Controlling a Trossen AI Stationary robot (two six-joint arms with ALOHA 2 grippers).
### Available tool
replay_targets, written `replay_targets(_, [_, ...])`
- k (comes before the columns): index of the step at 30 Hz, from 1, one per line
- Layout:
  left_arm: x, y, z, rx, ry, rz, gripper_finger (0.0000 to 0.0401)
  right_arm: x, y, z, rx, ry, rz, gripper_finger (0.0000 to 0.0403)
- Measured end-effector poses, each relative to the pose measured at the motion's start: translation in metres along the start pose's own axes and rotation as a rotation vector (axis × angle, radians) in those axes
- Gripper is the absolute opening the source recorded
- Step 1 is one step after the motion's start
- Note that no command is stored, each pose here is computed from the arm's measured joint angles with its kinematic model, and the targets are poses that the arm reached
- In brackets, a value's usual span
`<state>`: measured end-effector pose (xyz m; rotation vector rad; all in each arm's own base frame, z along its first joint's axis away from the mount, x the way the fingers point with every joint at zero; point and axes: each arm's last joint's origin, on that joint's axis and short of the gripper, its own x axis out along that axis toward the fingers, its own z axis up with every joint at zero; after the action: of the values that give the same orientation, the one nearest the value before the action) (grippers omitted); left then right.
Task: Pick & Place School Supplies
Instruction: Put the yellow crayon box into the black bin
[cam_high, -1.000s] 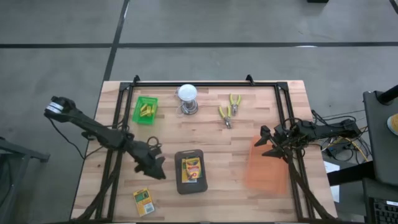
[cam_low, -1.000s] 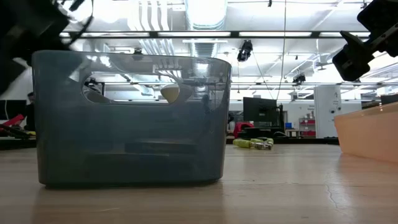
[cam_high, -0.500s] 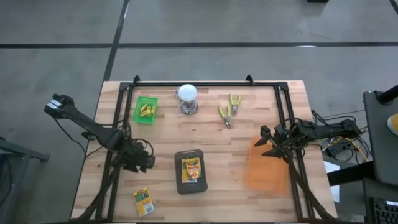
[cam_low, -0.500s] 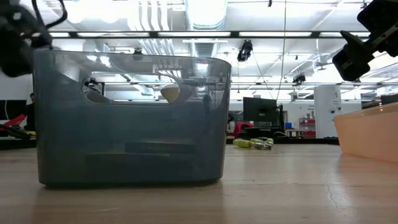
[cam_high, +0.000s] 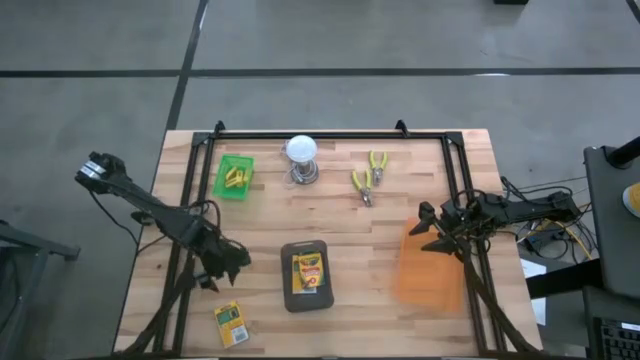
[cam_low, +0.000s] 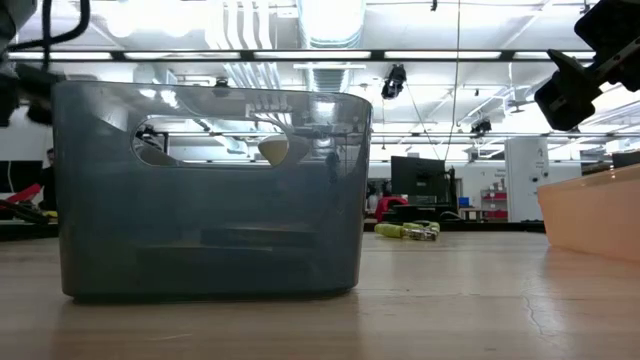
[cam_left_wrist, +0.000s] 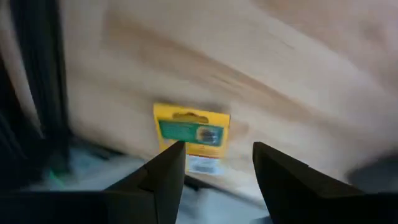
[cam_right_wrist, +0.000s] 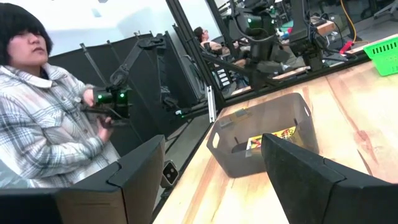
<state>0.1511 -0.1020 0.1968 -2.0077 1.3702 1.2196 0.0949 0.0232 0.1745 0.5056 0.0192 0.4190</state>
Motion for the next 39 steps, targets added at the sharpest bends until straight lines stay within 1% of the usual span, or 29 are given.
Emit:
replay_targets(2, [0.003, -0.002, -0.002, -0.226, 0.014, 0.004, 0.0193, 0.000, 0.000, 0.000, 0.000, 0.000, 0.000, 0.0260])
replay_targets(3, [0.004, -0.003, -0.003, -0.312, 0.024, 0.009, 0.0193, 0.000, 0.000, 0.000, 0.000, 0.000, 0.000, 0.0261])
replay_targets(5, [0.006, -0.004, -0.004, -0.433, 0.024, 0.021, 0.0193, 0.000, 0.000, 0.000, 0.000, 0.000, 0.000, 0.0263])
replay_targets(6, [0.007, -0.004, -0.004, -0.453, 0.016, 0.024, 0.0193, 0.000, 0.000, 0.000, 0.000, 0.000, 0.000, 0.0264])
replay_targets(8, [0.009, -0.004, -0.002, -0.445, 0.007, 0.025, 0.0193, 0.000, 0.000, 0.000, 0.000, 0.000, 0.000, 0.0266])
replay_targets(10, [0.009, -0.006, -0.001, -0.422, 0.005, -0.005, 0.0193, 0.000, 0.000, 0.000, 0.000, 0.000, 0.000, 0.0267])
replay_targets(14, [0.008, -0.012, -0.003, -0.395, 0.012, -0.152, 0.0193, 0.000, 0.000, 0.000, 0.000, 0.000, 0.000, 0.0265])
replay_targets(16, [0.008, -0.013, -0.002, -0.407, -0.006, -0.188, 0.0193, 0.000, 0.000, 0.000, 0.000, 0.000, 0.000, 0.0263])
replay_targets(20, [0.011, -0.014, 0.003, -0.468, -0.063, -0.253, 0.0193, 0.000, 0.000, 0.000, 0.000, -0.001, 0.000, 0.0259])
replay_targets(22, [0.012, -0.015, 0.004, -0.463, -0.083, -0.267, 0.0193, 0.000, 0.000, 0.000, 0.000, 0.000, 0.000, 0.0258])
replay_targets(29, [0.018, -0.017, 0.005, -0.457, -0.115, -0.260, 0.0193, 0.000, 0.000, 0.000, 0.000, -0.001, 0.000, 0.0264])
replay_targets(34, [0.017, -0.017, 0.005, -0.455, -0.112, -0.260, 0.0193, 0.000, 0.000, 0.000, 0.000, -0.001, 0.000, 0.0267])
replay_targets(39, [0.017, -0.017, 0.005, -0.456, -0.111, -0.260, 0.0193, 0.000, 0.000, 0.000, 0.000, 0.000, 0.000, 0.0263])
